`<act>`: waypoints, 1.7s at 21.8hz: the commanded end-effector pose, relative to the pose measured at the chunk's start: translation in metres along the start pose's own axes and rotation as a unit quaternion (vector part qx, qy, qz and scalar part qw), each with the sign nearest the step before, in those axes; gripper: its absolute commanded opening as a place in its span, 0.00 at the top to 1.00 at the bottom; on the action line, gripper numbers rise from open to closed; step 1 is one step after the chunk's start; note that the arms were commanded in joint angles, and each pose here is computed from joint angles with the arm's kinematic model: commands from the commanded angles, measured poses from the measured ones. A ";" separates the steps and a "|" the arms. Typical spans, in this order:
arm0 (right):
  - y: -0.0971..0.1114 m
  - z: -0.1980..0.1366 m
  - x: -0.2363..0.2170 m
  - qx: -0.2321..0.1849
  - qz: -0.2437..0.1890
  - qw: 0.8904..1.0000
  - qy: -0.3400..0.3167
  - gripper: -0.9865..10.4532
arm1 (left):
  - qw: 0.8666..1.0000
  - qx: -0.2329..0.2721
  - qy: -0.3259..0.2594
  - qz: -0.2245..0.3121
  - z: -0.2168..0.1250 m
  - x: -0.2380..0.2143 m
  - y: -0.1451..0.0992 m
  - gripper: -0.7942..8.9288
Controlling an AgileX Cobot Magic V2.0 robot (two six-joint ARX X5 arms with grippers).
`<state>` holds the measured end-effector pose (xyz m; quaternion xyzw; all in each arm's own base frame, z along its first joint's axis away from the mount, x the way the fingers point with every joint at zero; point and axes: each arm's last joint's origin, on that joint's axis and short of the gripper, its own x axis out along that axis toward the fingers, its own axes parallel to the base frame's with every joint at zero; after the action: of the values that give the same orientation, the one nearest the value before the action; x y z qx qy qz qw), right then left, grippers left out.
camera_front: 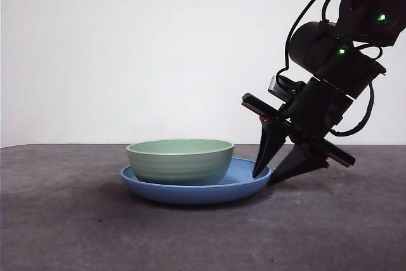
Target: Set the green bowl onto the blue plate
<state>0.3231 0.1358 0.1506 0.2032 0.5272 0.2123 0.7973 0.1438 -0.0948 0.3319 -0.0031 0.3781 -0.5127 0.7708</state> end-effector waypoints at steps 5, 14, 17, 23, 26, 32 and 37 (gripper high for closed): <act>0.018 0.010 -0.026 -0.022 0.008 0.999 -0.047 0.73 | 1.000 0.009 -0.001 -0.007 0.002 0.000 -0.001 0.69; 0.066 -0.025 -0.154 -0.178 0.014 0.979 -0.098 0.73 | 1.000 0.009 -0.001 -0.006 0.002 0.000 -0.001 0.69; 0.072 -0.042 -0.180 -0.206 0.016 0.974 -0.098 0.73 | 1.000 0.009 -0.001 -0.006 0.002 0.000 -0.001 0.69; 0.078 -0.076 -0.214 -0.229 0.020 0.970 -0.075 0.73 | 1.000 0.009 -0.001 -0.006 0.002 0.000 -0.001 0.69; 0.080 -0.090 -0.223 -0.236 0.025 0.970 -0.062 0.73 | 1.000 0.009 -0.001 -0.006 0.002 0.000 -0.001 0.69; 0.085 -0.104 -0.228 -0.255 0.037 0.965 -0.042 0.73 | 1.000 0.009 -0.001 -0.006 0.002 0.000 -0.001 0.69; 0.086 -0.104 -0.227 -0.257 0.039 0.965 -0.039 0.73 | 1.000 0.009 -0.001 -0.006 0.002 0.000 -0.001 0.69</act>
<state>0.1343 0.0897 0.3273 0.0259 0.4239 0.3552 0.8328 0.1437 -0.0948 0.3319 -0.0031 0.3781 -0.5127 0.7708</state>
